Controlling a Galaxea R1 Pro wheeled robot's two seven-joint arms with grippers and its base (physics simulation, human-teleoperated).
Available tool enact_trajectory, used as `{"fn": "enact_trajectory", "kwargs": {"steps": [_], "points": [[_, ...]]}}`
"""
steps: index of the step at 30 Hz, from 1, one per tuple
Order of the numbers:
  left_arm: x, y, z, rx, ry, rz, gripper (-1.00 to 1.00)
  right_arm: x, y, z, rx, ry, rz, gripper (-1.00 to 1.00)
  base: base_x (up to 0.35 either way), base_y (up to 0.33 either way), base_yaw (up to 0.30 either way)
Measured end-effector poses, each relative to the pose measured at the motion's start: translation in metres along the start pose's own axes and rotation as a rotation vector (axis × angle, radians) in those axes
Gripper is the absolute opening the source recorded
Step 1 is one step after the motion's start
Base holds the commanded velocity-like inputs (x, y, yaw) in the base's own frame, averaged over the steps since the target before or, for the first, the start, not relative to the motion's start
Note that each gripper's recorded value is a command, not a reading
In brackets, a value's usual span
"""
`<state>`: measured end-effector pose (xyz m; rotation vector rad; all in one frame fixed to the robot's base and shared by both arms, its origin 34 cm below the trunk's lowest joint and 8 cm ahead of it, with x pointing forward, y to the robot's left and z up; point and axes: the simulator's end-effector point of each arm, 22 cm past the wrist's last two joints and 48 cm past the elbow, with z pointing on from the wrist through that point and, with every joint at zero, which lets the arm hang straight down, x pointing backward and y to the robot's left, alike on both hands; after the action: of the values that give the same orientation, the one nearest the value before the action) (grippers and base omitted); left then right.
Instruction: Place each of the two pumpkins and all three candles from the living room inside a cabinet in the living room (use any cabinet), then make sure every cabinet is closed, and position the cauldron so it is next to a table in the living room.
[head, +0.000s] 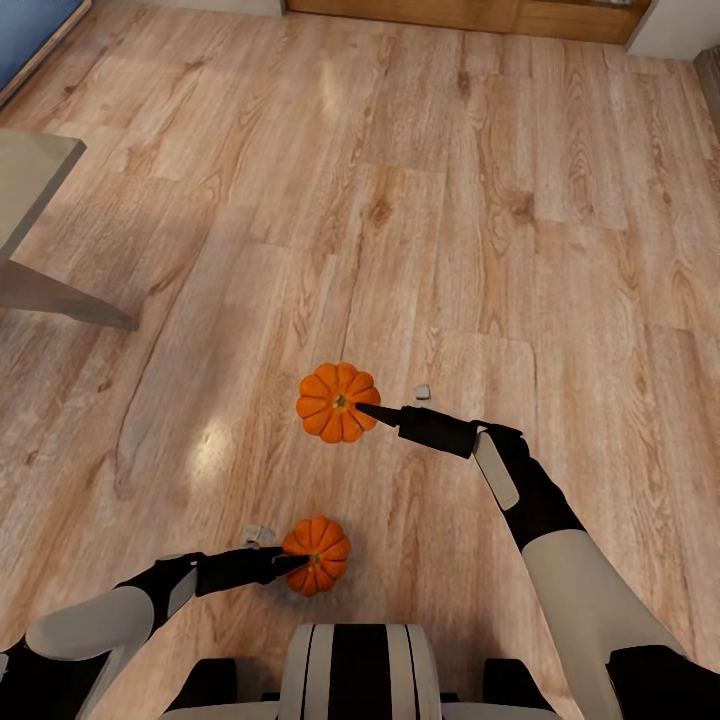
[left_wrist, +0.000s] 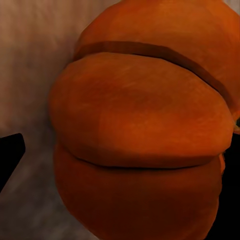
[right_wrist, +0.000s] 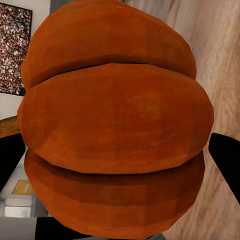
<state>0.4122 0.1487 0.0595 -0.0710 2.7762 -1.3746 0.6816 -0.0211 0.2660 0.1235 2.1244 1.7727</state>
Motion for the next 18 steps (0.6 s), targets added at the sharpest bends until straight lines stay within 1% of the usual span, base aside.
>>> {"fn": "enact_trajectory", "kwargs": {"steps": [9,18], "points": [[-0.0008,-0.0009,0.0000,-0.003,0.002,0.007,1.00,-0.0012,0.0026,0.0001,-0.003,0.000,-0.002,-1.00,0.000,0.000,-0.071],[-0.0004,-0.0008,-0.0003,-0.008,0.009,0.015,1.00,-0.0027,0.0047,0.0001,-0.005,-0.002,-0.006,-1.00,0.000,0.000,-0.029]]}}
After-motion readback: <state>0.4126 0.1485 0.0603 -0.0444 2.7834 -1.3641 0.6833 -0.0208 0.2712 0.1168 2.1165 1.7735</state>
